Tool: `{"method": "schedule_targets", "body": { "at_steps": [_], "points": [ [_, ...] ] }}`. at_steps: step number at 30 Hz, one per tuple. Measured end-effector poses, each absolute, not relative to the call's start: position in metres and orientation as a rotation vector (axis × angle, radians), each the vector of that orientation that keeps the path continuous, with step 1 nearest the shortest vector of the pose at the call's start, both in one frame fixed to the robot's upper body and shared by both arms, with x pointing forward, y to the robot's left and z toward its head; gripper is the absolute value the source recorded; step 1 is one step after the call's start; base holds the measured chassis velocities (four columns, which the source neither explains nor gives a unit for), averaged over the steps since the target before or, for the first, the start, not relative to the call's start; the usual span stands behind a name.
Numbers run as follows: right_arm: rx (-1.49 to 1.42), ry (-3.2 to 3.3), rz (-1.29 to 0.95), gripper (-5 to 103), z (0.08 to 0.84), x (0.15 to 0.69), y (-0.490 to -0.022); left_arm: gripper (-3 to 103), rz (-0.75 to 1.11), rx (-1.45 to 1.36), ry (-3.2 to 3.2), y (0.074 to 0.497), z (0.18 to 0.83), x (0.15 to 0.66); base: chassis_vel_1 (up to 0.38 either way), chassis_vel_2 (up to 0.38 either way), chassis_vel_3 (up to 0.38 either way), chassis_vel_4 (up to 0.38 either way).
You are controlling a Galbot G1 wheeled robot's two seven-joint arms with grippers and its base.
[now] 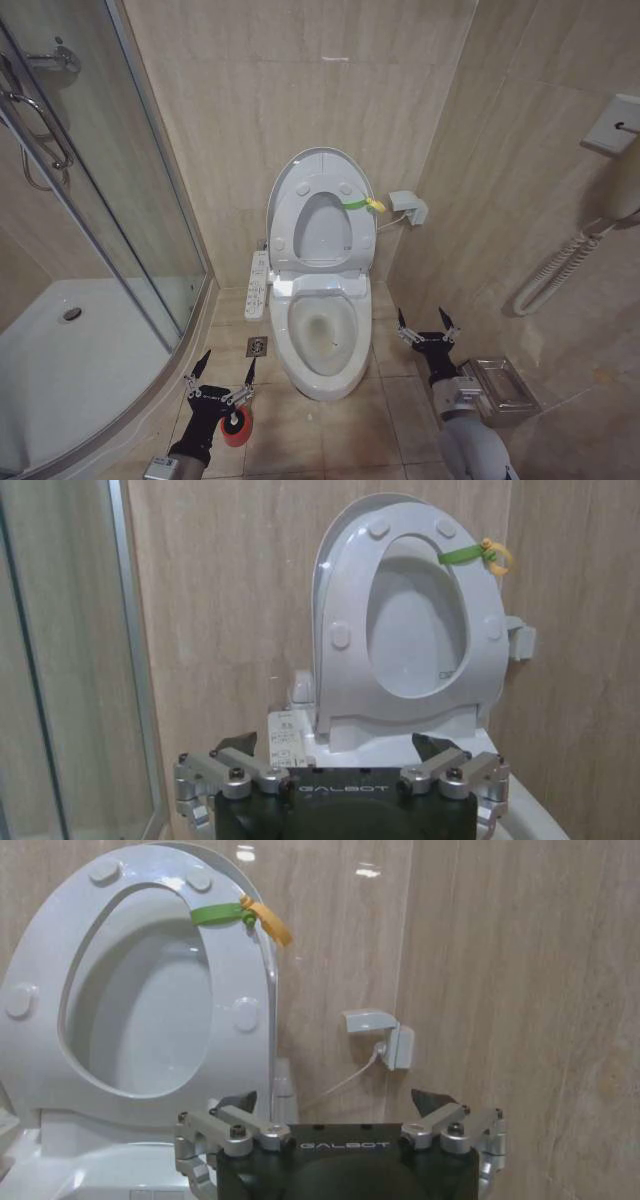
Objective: Open the toilet lid, clean the toilet bowl with a toilet brush, close the toilet lid, and flush.
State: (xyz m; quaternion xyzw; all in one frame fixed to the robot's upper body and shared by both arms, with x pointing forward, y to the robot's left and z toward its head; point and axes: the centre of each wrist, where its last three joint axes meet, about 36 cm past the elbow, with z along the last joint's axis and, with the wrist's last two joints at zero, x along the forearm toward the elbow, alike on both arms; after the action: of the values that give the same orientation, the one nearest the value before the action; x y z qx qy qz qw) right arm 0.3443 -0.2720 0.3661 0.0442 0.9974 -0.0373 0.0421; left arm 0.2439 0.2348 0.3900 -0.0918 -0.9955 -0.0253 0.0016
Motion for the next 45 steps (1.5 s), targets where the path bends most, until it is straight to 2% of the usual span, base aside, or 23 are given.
{"method": "schedule_targets", "body": {
  "at_steps": [45],
  "points": [
    [0.135, 3.052, -0.114, 100, 0.3661, 0.3443, -0.2720, 100, -0.079, -0.288, -3.124, 0.2348, 0.3899, 0.2439, 0.000, 0.000, 0.000, 0.000]
  ]
}}
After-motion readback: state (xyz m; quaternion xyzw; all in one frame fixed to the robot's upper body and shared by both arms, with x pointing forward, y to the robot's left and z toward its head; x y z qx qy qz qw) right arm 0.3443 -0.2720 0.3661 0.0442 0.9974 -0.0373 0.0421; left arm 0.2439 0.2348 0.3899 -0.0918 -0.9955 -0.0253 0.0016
